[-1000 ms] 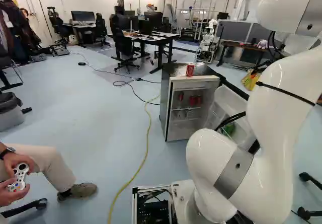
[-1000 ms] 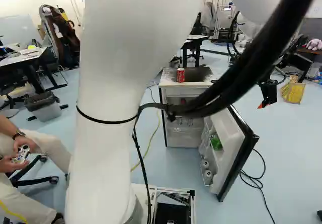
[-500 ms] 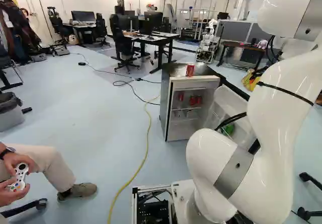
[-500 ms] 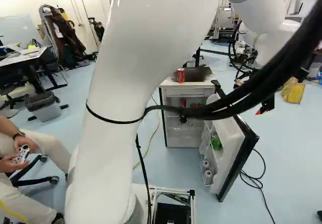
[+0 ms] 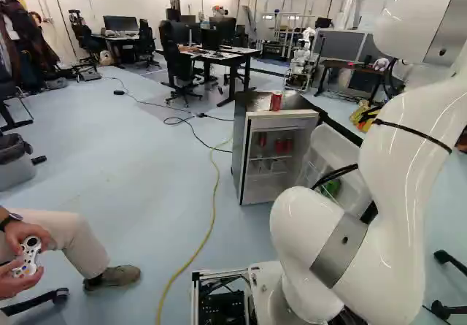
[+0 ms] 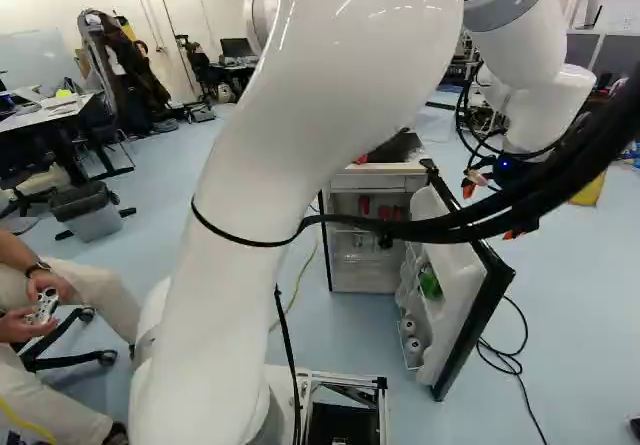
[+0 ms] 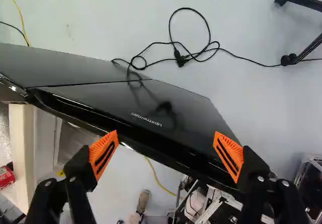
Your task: Grab a drink from the fridge
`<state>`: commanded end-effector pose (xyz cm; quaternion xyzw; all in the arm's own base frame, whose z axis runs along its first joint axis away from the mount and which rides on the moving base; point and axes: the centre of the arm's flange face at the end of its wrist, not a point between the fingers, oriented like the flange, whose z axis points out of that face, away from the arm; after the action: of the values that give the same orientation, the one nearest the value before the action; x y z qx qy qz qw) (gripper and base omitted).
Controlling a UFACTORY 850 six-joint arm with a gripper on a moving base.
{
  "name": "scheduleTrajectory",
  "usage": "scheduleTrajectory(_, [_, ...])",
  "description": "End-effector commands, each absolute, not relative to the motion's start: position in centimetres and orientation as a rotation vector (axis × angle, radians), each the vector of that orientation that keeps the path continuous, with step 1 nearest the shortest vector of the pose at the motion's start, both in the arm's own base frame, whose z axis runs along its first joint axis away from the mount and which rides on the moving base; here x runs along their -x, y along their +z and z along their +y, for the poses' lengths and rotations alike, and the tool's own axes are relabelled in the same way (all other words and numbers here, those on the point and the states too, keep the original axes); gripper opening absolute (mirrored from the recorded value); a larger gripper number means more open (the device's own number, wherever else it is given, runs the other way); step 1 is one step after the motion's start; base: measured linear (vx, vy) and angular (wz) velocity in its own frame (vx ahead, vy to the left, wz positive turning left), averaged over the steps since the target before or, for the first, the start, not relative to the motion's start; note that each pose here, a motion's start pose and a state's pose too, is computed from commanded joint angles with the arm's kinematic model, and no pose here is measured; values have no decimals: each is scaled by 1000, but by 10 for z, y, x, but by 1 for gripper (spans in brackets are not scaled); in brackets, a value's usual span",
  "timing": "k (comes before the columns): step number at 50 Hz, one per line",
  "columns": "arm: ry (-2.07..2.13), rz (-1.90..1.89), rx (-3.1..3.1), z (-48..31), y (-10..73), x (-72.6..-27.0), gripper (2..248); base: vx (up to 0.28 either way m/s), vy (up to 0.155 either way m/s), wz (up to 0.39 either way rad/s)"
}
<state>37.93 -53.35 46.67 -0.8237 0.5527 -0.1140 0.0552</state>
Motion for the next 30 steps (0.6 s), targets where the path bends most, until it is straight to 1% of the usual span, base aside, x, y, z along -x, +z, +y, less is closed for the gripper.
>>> scheduleTrajectory(30, [-296,1715,2390,-542,423,-391,247,0,0,0])
